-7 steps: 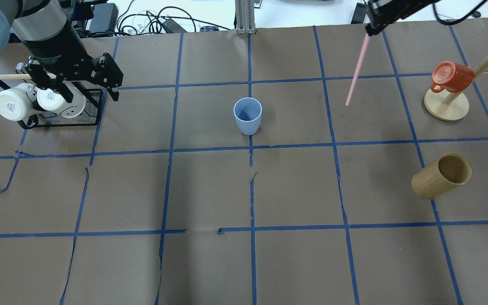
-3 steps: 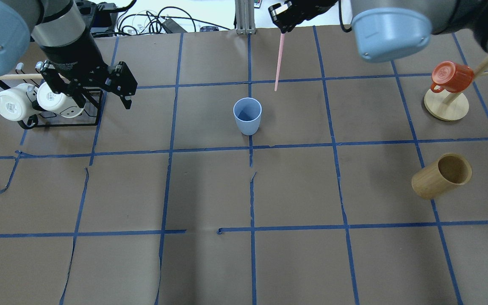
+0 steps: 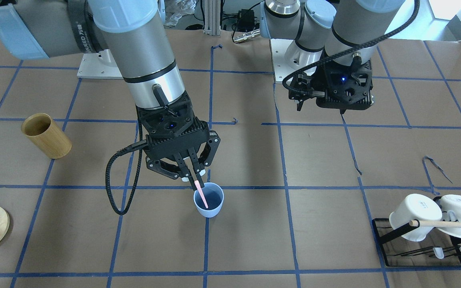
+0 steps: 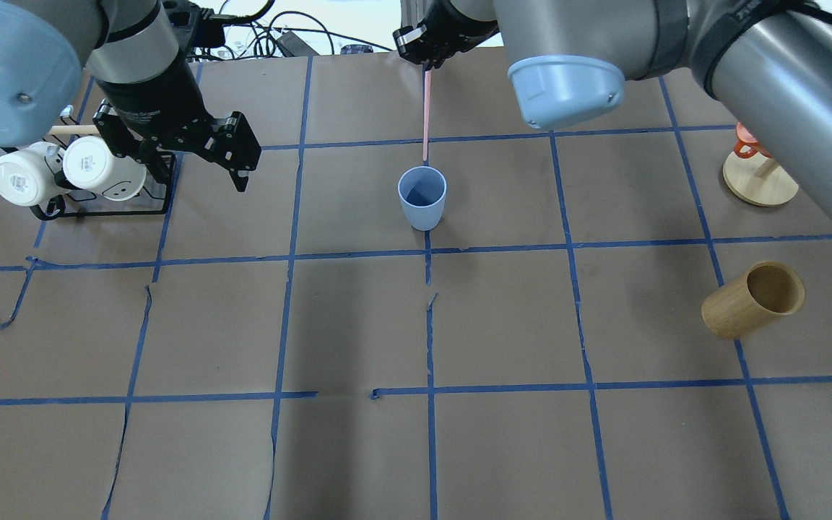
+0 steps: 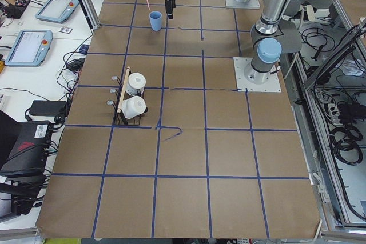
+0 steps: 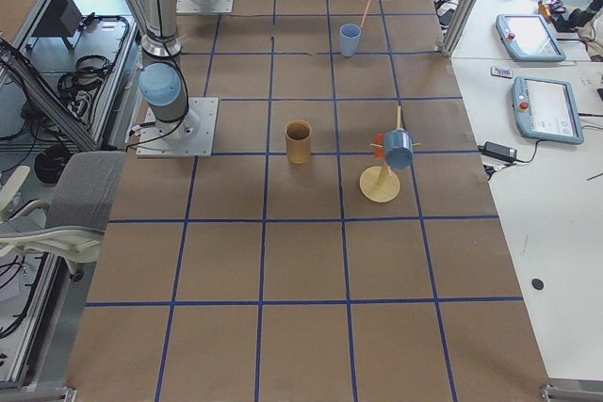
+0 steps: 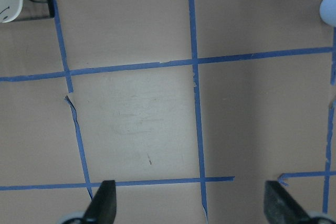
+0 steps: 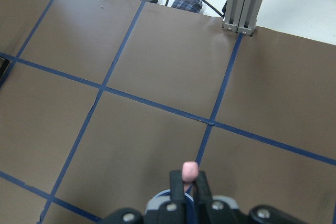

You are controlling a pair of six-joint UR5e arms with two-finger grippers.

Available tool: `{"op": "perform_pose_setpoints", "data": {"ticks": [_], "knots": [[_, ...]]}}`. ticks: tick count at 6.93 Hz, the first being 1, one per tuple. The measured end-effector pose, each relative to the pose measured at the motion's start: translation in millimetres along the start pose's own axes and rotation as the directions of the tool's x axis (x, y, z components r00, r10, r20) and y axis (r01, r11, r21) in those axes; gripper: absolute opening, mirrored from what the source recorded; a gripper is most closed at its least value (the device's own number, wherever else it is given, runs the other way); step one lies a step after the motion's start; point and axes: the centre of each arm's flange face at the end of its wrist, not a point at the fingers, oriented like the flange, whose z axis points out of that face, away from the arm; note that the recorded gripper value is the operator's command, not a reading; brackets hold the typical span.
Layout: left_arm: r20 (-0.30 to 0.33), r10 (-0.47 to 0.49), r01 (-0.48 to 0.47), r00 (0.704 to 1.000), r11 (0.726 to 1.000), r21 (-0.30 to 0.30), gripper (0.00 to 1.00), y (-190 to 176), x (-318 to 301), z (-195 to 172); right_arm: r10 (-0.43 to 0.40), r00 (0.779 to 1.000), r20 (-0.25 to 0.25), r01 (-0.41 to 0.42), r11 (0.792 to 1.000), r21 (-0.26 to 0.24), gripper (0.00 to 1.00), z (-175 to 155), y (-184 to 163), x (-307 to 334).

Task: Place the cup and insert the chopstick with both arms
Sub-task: 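Lower the pink chopstick into the blue cup and open the right gripper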

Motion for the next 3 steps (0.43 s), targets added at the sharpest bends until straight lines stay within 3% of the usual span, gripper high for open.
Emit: {"op": "perform_pose_setpoints", "data": {"ticks": [3], "knots": [[0.043, 0.041, -0.041, 0.998, 0.999, -0.010, 1.00, 5, 14, 3, 0.028, 0.999, -0.019, -0.029, 0.999, -0.042, 0.00, 4, 10, -20]]}}
